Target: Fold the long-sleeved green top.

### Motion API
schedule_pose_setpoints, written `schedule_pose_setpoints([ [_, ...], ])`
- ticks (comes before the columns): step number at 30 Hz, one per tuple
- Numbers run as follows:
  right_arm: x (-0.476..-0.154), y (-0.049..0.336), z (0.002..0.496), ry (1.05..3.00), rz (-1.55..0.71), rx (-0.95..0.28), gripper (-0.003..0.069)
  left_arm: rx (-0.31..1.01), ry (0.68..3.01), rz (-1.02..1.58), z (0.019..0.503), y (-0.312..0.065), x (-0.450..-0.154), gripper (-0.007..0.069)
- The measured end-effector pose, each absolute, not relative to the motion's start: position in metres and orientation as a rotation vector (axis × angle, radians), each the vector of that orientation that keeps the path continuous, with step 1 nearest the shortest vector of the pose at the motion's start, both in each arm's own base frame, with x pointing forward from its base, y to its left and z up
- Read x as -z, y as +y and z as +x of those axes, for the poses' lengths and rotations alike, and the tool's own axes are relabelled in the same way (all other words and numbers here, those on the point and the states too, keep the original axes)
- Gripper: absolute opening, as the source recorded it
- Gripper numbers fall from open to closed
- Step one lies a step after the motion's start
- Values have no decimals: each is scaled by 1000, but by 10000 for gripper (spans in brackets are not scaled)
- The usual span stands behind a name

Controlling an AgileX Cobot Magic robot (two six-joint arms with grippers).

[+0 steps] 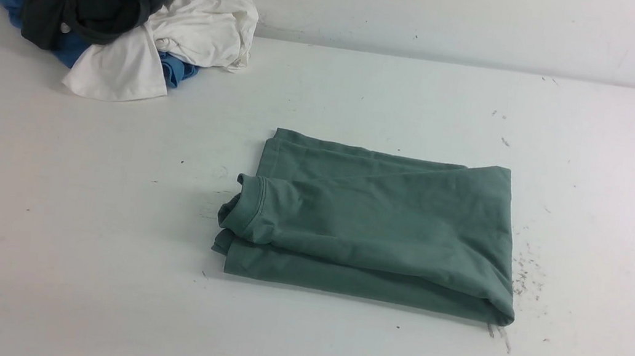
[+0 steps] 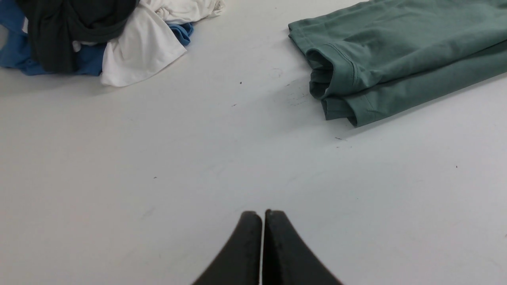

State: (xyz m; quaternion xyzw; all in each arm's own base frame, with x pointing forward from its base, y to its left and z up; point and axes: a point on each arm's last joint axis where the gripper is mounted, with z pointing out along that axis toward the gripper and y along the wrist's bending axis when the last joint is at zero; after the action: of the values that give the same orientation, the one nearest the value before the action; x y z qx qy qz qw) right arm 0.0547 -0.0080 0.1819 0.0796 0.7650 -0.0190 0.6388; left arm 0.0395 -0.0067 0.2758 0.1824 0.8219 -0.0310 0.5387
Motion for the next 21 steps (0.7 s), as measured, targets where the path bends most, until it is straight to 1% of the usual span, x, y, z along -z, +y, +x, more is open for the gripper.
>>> schedule_pose_setpoints([
  [10, -182, -8, 55, 1746, 182, 43, -15, 73, 1956, 434, 40, -7, -276, -7],
  [14, -182, -8, 55, 1746, 182, 43, -15, 72, 1964, 439, 41, -7, -268, -7],
  [16, -182, -8, 55, 1746, 183, 43, -15, 82, 1929, 425, 43, -9, -262, -7],
  [19, -182, -8, 55, 1746, 183, 43, -15, 96, 1843, 337, 45, -10, -255, -7],
  [20, -182, -8, 55, 1746, 183, 43, -15, 91, 1835, 323, 45, -9, -254, -7],
  [21, -182, -8, 55, 1745, 183, 43, -15, 72, 1779, 260, 47, -8, -246, -7],
])
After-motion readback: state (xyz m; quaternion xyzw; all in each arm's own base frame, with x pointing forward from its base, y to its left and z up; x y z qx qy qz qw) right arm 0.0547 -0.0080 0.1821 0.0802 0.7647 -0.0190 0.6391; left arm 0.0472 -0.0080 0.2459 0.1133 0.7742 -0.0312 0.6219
